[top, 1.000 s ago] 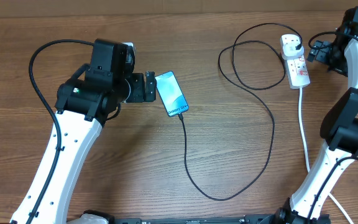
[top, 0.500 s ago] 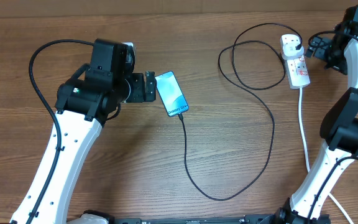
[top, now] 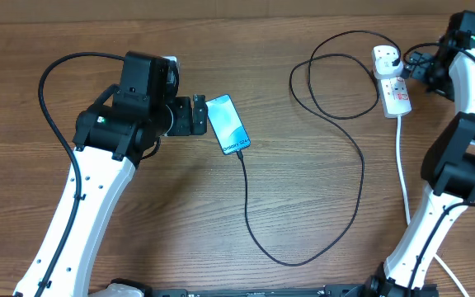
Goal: Plug charger to phone and switch on socket
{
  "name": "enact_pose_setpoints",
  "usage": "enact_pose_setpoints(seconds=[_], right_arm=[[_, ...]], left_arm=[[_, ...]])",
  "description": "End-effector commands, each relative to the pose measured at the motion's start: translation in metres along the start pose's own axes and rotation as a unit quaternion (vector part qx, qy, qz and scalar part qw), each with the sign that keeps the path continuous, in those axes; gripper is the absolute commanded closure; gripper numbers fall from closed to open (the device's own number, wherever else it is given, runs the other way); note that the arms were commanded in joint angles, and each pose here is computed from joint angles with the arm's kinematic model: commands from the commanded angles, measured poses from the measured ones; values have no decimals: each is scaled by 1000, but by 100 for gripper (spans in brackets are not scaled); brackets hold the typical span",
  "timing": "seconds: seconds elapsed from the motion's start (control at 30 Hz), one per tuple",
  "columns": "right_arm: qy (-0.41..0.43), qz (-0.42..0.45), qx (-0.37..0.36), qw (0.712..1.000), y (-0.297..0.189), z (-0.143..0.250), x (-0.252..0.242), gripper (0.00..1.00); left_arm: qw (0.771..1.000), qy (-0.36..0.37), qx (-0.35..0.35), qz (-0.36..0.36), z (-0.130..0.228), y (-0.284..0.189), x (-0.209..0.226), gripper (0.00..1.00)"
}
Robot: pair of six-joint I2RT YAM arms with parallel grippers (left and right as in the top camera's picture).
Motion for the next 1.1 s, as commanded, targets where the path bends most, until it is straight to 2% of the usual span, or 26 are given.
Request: enact_pose_setpoints(seconds=[0.0,0.23,0.53,1.07], right_arm=[[12,22,1,1000,8,2,4,0],[31,42,7,999,21,6,-1,0],[38,-15,11,999,22,5,14,0],[52,-18,20,998,24,8,14,0]], left_arm=[[1000,9,-2,-6,-1,2,1,0],[1000,10,-1,-6,-1,2,2,0],[1000,9,-2,-6,-1,2,1,0],[1000,9,-1,-6,-1,2,1,0]])
Point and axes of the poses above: each gripper's point midway between its finger pads, its own y axis out along the fingers, its own x axis along the line the jaws close on, z = x × y, the point moved 3 cm from there along -y, back along the fingers, and after that the axes turned 3 degrees about -y, right-handed, at the moved point
